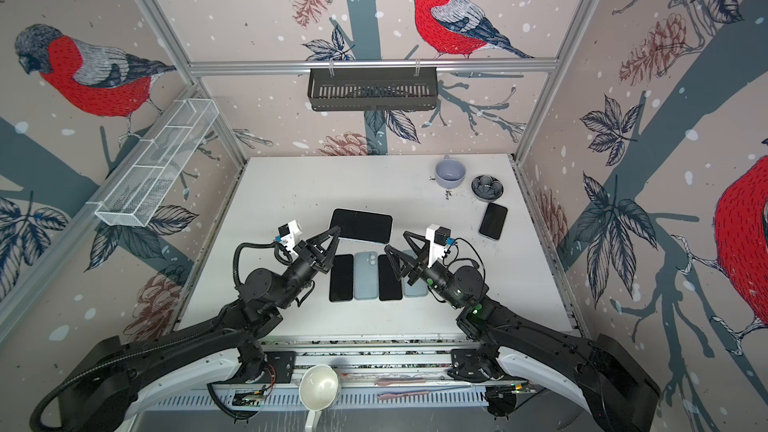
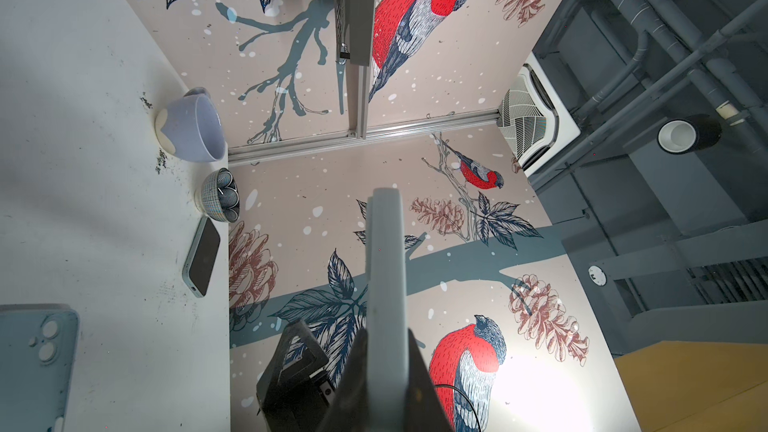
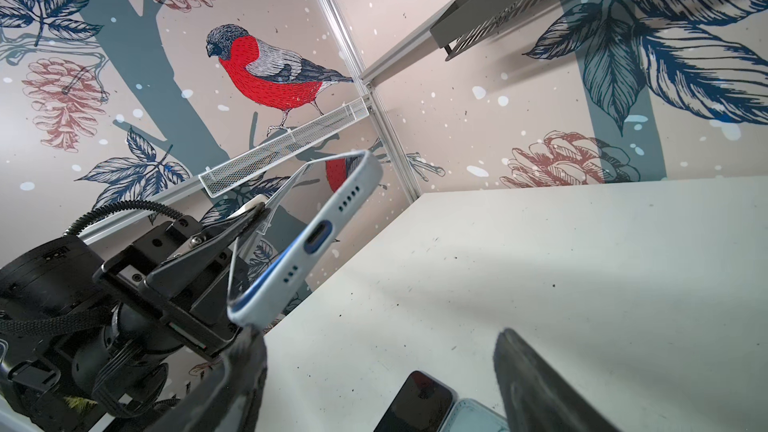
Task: Take the phone out of the phone case
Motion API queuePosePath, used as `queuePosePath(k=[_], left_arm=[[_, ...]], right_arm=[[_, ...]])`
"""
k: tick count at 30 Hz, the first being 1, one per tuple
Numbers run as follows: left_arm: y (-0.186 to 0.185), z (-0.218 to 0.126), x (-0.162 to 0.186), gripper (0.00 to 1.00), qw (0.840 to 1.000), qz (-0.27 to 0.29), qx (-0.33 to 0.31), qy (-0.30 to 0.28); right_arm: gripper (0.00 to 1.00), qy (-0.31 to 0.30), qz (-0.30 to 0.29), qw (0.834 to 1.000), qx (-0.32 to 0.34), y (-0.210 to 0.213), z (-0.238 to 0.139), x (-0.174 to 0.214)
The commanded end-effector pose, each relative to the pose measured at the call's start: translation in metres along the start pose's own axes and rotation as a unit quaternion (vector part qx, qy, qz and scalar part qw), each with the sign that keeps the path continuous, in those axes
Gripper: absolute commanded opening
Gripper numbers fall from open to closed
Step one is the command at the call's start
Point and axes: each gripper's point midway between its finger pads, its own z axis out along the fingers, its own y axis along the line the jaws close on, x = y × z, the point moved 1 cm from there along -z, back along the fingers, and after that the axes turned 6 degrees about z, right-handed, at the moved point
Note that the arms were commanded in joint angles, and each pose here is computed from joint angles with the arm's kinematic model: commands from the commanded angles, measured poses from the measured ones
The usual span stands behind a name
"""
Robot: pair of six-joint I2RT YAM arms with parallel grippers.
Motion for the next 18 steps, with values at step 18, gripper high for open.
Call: queuePosePath(k=[18], left_arm=[[-0.036,0.004,0.003,0.00,0.997,-0.004,0.080,0.006]], right_arm=[[0.74,-0.019,0.036,0.997,-0.060,0.013,-0.008,-0.011]])
